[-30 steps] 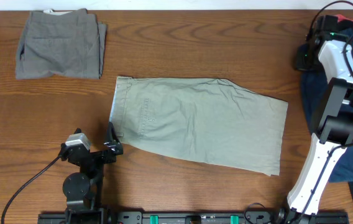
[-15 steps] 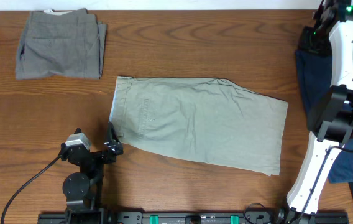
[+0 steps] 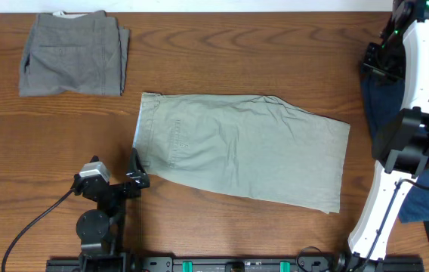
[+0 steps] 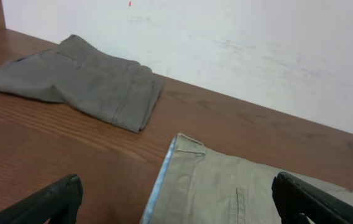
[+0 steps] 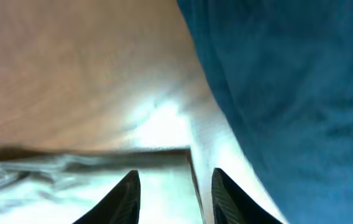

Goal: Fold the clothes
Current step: 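Move the right gripper to the right end of the khaki shorts, then grasp the shorts' right edge and pull it rightward to straighten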

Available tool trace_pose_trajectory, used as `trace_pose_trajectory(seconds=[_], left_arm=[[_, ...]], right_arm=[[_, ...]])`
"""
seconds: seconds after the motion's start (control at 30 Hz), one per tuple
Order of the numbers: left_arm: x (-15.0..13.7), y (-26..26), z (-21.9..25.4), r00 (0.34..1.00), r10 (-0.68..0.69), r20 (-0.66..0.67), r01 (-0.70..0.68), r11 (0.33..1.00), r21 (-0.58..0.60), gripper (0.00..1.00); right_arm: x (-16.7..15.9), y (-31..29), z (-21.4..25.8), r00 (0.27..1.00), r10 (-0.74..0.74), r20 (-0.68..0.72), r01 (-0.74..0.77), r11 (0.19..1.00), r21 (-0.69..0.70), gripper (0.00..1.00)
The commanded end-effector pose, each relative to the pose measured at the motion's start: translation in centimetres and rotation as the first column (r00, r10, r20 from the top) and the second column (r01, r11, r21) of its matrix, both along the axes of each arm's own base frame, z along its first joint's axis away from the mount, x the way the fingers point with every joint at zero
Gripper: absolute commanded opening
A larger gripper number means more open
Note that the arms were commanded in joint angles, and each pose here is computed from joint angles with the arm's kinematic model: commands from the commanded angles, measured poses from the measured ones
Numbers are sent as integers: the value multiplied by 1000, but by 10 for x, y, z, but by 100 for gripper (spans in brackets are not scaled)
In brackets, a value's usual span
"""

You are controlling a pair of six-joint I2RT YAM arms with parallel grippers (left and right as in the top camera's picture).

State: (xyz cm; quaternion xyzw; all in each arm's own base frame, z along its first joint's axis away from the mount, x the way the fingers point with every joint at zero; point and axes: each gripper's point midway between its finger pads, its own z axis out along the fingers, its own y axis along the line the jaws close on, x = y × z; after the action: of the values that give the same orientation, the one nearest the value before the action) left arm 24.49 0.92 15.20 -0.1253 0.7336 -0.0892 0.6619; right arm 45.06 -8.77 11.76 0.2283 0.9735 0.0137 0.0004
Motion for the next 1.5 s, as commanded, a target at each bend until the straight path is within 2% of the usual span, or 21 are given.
trace_pose_trajectory(seconds=[0.0,0.37,0.57,0.63,0.67,0.7,0.73,0.9,1.0,1.1,1.33,1.47], left_arm=[[-1,-1,-16,999,-5,-50,5,1000,0,98],[-1,-1,-16,999,-5,-50,5,1000,0,98],[-1,-1,-16,999,-5,-50,5,1000,0,98],[-1,-1,-16,999,-5,-50,5,1000,0,98],[-1,-1,-16,999,-5,-50,5,1000,0,98],[-1,-1,-16,999,-5,-50,5,1000,0,98],[-1,-1,-16,999,-5,-50,5,1000,0,98],[-1,-1,-16,999,-5,-50,5,1000,0,98],[-1,-1,-16,999,-5,-50,5,1000,0,98],[-1,-1,-16,999,-5,-50,5,1000,0,98],[-1,-1,-16,999,-5,-50,5,1000,0,98],[-1,-1,-16,999,-5,-50,5,1000,0,98]], right_arm=[[-10,15,44,998,2,58,-1,1000,-10,36],[-30,45,88,991,87,105,-78,993,-93,35],[-77,47,87,997,81,18,-77,985,-155,36],[-88,49,80,996,92,16,-88,981,-170,41],[-90,49,75,995,94,22,-89,980,-180,49],[-93,48,68,995,91,35,-83,979,-186,77],[-95,47,62,995,89,40,-80,979,-186,99],[-104,38,22,998,41,51,-34,991,-127,99],[-97,40,-6,991,101,85,-99,995,-28,99],[-99,34,-34,992,89,88,-92,996,24,99],[-101,52,-72,980,113,162,-142,974,179,81],[-102,57,-84,976,122,179,-155,970,185,80]])
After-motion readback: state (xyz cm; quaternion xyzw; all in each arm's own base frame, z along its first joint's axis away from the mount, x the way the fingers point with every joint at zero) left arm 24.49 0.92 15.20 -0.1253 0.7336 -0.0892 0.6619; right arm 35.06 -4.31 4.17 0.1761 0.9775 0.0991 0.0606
